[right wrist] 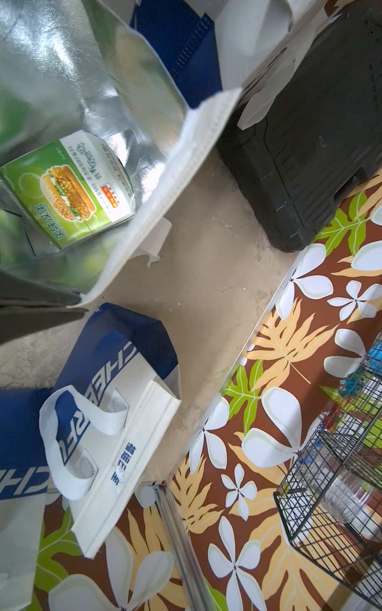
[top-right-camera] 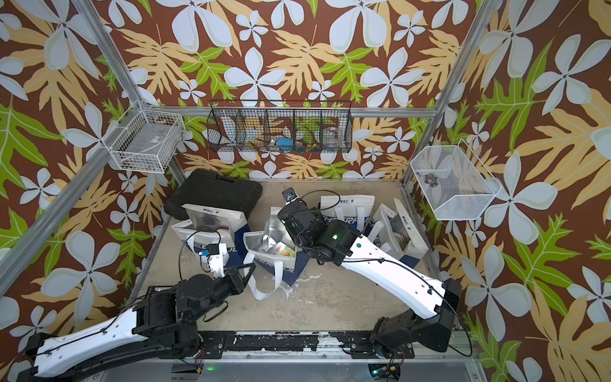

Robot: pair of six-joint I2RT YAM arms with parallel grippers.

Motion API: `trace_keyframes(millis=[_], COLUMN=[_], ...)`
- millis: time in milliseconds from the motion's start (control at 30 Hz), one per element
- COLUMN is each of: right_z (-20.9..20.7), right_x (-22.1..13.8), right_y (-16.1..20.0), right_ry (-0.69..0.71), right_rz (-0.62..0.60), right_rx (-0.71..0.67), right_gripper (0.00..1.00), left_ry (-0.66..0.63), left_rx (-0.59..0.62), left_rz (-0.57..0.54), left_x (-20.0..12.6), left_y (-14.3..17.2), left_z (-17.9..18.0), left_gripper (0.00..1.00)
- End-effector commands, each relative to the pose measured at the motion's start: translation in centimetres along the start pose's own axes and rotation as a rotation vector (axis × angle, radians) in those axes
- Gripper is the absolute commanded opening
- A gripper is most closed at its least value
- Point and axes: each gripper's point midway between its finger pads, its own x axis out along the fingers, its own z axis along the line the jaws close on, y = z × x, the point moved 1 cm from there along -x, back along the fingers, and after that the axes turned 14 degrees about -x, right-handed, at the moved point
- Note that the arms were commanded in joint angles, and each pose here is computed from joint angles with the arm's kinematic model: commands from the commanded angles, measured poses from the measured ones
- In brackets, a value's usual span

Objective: Open the takeout bag
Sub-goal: Open the takeout bag at the center of the board, then pick up the takeout bag at the center of the board.

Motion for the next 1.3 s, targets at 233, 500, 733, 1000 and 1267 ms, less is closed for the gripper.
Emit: trace_keyframes(millis=[233, 500, 733, 1000, 1267], right_z=[6.1, -2.8, -10.3, -14.4, -13.1], right_x=[-2.8, -7.3, -0.9, 2.8, 3.6], right_y=[-0.7, -2.4, 2.8, 6.7, 8.7], right_ry=[-0.44, -0.147, 0.008, -0.098, -0.11], right_rz=[0.019, -0.15, -0.015, -0.192, -0.224], right_rx=[0.121, 0.273, 0.406, 0.802, 0.899], right_gripper=[0.02, 0.71, 0.79, 0.79, 0.74], left_ry=[0.022, 0.01, 0.002, 0.067, 0.084], left_rx=[0.166, 0.228, 0.28, 0.41, 0.688], left_rz=[-0.022, -0.062, -0.094, 0.016, 0.127], left_x=[-0.7, -3.5, -7.1, -3.9, 6.4], left_y=[-1.6, -4.3, -7.3, -4.6, -4.1], left_z=[-3.8, -6.4, -8.9, -13.1, -21.4], left_gripper=[0.45, 0.72, 0.72, 0.7, 0.65])
